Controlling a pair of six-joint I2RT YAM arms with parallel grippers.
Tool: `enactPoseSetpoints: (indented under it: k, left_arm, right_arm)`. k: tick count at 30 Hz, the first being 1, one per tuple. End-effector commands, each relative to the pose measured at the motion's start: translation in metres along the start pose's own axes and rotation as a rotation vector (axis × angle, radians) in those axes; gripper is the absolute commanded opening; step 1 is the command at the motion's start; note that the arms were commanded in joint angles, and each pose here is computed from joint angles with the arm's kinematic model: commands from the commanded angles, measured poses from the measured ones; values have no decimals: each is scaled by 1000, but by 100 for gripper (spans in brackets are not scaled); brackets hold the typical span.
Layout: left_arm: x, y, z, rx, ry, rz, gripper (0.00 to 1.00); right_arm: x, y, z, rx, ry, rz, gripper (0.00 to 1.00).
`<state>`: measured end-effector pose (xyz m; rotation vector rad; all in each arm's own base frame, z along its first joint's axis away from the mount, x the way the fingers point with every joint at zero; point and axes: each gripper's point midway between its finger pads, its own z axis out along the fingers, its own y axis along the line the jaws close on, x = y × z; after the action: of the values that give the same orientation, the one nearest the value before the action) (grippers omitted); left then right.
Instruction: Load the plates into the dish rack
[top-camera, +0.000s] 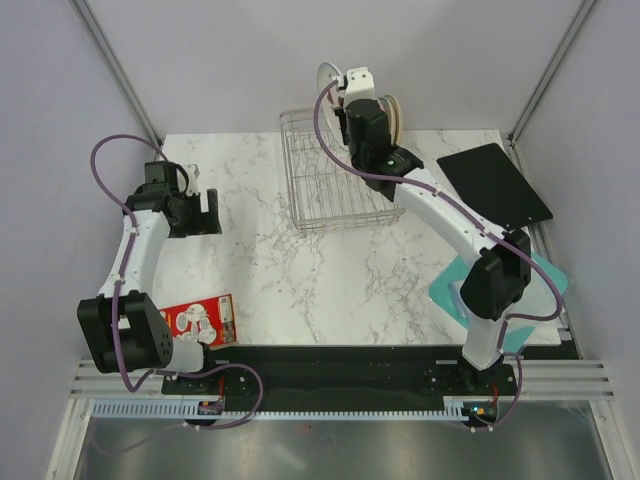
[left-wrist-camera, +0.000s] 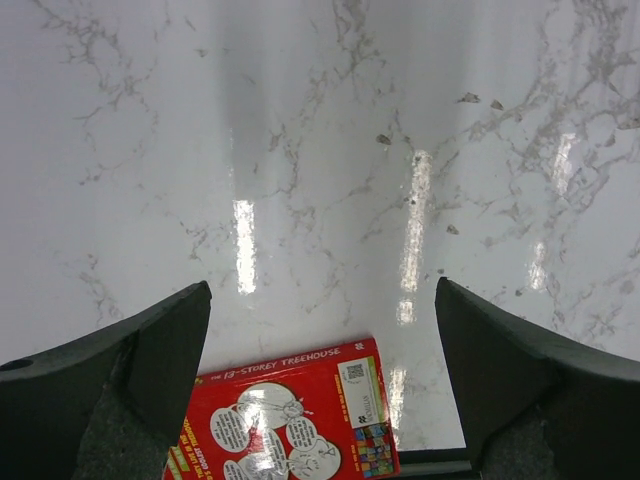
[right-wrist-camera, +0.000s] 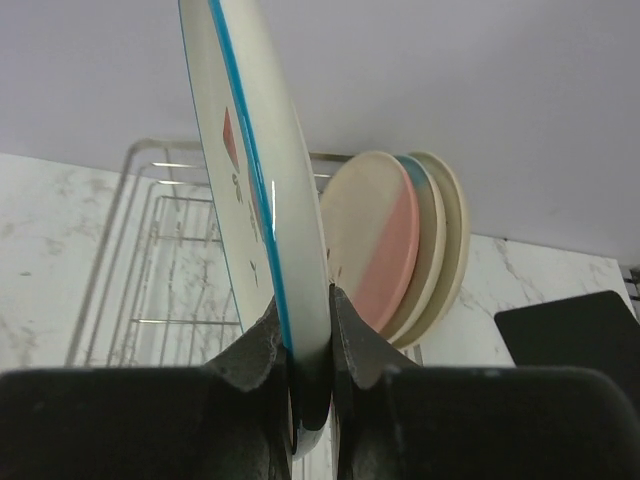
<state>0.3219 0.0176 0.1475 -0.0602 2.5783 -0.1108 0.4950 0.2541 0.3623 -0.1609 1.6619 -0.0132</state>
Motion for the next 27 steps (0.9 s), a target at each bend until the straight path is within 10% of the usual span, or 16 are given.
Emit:
enactPoseSetpoints:
  k: [1,27]
  left_arm:
    - [-12,18,-4,-116,-66,-60,100]
    - [8,14,10,-87,-16,-60,100]
  right_arm:
    - [-60,-32,5,142,-165,84,0]
    - [34,-46,96,251,5,58,0]
